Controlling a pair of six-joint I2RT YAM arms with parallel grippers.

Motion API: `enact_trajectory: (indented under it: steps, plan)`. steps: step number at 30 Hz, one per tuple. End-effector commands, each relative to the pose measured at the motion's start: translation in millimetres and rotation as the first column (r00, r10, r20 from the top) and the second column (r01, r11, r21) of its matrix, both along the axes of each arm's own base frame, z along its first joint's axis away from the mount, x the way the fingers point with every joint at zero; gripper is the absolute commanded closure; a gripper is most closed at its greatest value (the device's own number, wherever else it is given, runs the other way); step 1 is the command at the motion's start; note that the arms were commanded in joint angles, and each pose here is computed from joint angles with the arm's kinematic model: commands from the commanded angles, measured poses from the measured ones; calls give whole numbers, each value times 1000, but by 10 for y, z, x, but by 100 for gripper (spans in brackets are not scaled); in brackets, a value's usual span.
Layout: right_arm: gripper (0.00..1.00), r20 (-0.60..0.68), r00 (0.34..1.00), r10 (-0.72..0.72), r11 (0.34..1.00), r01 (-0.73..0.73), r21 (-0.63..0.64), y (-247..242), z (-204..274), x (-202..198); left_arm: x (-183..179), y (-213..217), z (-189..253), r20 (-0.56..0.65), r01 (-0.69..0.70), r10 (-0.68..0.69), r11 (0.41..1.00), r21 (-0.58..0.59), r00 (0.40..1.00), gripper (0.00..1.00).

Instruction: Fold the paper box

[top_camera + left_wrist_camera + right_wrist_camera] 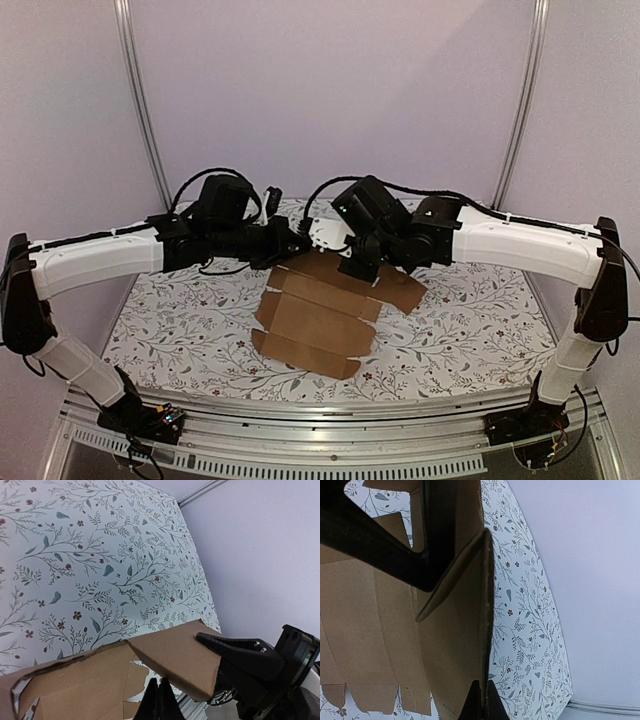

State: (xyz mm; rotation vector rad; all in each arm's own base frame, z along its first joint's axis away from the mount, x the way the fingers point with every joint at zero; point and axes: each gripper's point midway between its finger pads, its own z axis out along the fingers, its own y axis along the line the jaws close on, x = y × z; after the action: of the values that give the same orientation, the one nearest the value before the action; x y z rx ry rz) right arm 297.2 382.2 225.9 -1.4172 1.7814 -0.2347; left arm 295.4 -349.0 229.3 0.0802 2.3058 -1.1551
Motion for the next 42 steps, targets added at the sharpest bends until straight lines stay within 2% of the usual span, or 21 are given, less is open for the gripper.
enact_trajectory:
  steps: [1, 8, 17, 24, 33, 42]
  plan:
    - [100, -5, 1000, 4, 996, -4, 88, 144, 113, -53, -40, -143, 43, 14, 36, -36, 999, -12, 999, 100]
    - [100, -3, 1000, -7, 998, 8, 65, 110, 43, -53, -47, -112, 121, 42, 40, -40, 999, -6, 998, 100]
    - [100, 20, 999, -46, 998, 46, 36, -10, 11, -20, -221, 379, 11, 74, -29, 18, 988, 151, 997, 100]
    - [100, -21, 999, -47, 995, 48, 83, -32, 48, -30, -341, 729, -171, 101, -79, 55, 964, 252, 993, 100]
    - [100, -109, 994, -13, 983, 33, 183, 31, 126, -170, -259, 962, -372, 154, -166, 118, 922, 350, 981, 100]
    - [100, -161, 987, 8, 980, 25, 200, 36, 52, -263, -192, 1168, -302, 246, -267, 185, 894, 360, 952, 100]
